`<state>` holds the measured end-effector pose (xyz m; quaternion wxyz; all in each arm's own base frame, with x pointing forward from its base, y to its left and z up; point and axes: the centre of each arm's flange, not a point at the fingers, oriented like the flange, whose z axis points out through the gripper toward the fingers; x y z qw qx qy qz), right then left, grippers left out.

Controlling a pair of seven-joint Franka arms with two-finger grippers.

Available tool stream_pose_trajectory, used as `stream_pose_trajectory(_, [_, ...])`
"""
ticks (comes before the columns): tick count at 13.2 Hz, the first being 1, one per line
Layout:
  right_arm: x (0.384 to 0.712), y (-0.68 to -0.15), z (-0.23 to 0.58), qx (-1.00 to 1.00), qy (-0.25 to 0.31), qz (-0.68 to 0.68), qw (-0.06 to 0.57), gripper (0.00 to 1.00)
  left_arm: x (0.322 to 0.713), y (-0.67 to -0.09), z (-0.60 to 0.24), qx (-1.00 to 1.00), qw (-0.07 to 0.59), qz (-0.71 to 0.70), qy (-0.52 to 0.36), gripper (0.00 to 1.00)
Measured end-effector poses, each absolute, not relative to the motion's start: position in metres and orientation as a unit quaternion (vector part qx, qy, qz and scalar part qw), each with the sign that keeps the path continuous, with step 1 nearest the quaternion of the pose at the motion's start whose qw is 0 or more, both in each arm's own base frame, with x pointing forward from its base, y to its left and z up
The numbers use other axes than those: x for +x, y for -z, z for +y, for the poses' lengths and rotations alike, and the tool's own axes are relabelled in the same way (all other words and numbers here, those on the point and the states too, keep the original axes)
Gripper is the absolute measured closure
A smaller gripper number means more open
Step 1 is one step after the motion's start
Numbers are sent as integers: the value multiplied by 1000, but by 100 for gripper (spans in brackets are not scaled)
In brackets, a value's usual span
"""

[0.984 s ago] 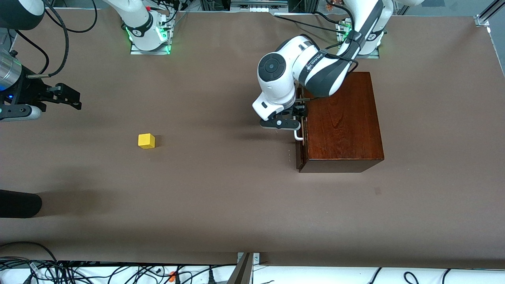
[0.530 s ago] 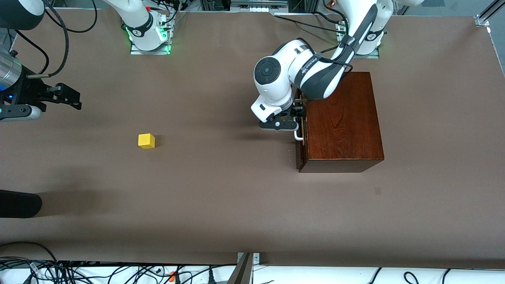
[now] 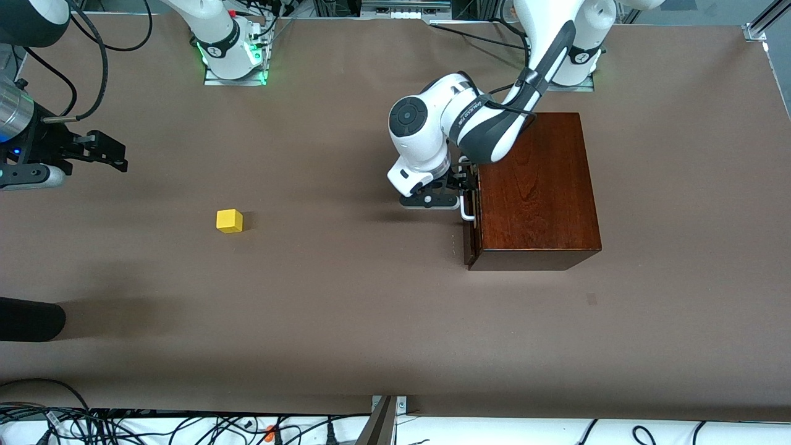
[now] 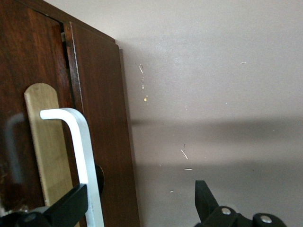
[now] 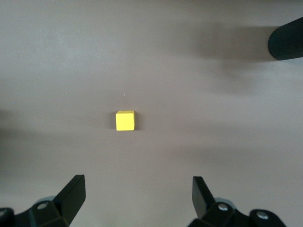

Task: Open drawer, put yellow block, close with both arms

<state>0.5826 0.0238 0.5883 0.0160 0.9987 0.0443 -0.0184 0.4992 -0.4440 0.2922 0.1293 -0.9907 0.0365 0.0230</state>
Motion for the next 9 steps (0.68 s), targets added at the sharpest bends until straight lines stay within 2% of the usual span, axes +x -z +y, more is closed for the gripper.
stream_pose_trajectory(9, [583,-588,24,999,18,44,16,0,501,-287,-445,-986,155,59,9,0])
